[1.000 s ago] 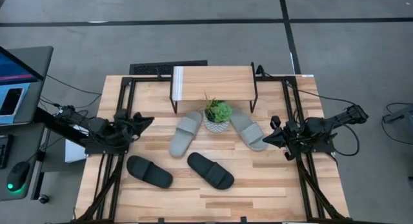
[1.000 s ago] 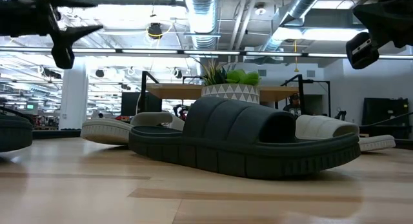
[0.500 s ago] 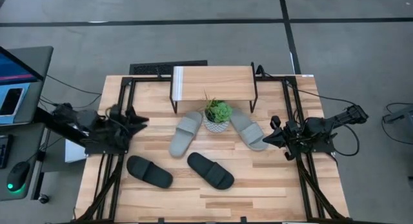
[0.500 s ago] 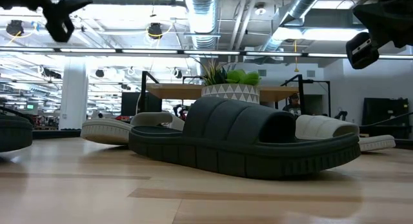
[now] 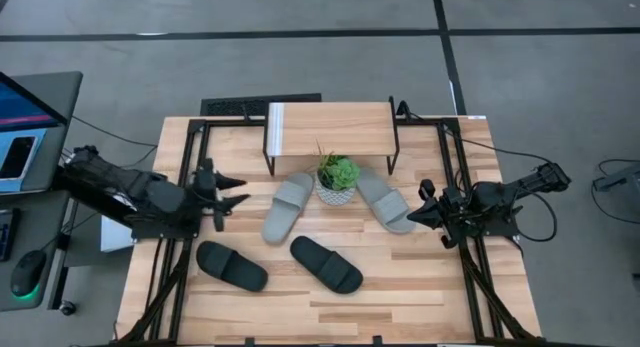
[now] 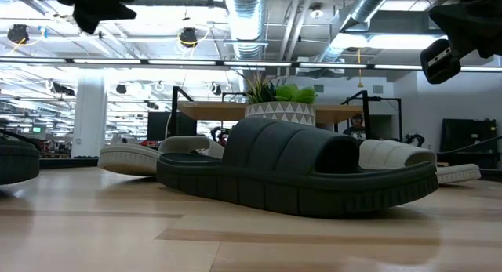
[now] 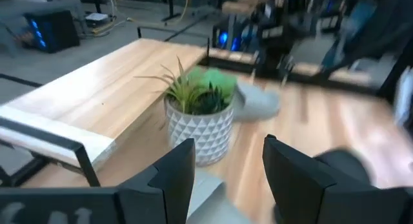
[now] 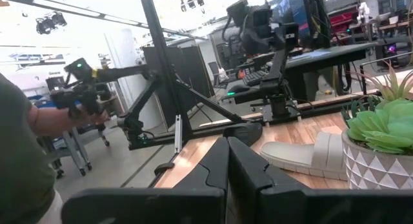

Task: Pick and place slides into the shelf
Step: Put the left gray slide on the shelf

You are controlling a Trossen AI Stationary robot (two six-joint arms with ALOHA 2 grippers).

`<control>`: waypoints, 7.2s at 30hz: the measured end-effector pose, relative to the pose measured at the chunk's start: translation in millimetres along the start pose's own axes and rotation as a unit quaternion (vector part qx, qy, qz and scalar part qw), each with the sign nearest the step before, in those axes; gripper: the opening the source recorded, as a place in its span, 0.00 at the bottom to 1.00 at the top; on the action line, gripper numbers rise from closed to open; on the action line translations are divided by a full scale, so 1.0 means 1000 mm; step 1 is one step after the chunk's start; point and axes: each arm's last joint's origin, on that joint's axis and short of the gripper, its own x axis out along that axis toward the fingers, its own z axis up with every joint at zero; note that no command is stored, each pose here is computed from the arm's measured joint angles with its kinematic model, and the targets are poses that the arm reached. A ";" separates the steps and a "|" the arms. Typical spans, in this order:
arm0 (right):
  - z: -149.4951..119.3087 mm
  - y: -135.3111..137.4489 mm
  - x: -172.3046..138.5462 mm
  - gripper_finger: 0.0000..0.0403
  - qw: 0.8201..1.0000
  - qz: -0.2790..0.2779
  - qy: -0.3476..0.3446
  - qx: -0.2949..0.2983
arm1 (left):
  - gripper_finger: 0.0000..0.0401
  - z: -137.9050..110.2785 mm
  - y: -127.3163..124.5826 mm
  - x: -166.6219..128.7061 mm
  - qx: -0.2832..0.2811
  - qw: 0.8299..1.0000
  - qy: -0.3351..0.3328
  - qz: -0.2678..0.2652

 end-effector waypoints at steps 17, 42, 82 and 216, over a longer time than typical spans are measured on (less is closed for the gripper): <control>0.000 0.000 0.000 0.00 1.000 0.000 0.000 0.000 | 0.43 -0.034 -0.045 0.067 0.264 0.959 0.085 0.062; 0.000 0.000 0.000 0.00 1.000 0.000 0.000 0.000 | 0.43 -0.028 -0.068 0.089 0.188 0.953 0.237 0.015; 0.000 0.000 0.000 0.00 1.000 0.000 0.000 0.000 | 0.43 -0.088 -0.110 0.112 0.243 0.878 0.411 -0.016; -0.010 -0.002 0.000 0.00 0.999 -0.011 0.052 -0.007 | 0.00 -0.055 -0.210 0.111 0.220 0.841 0.477 0.130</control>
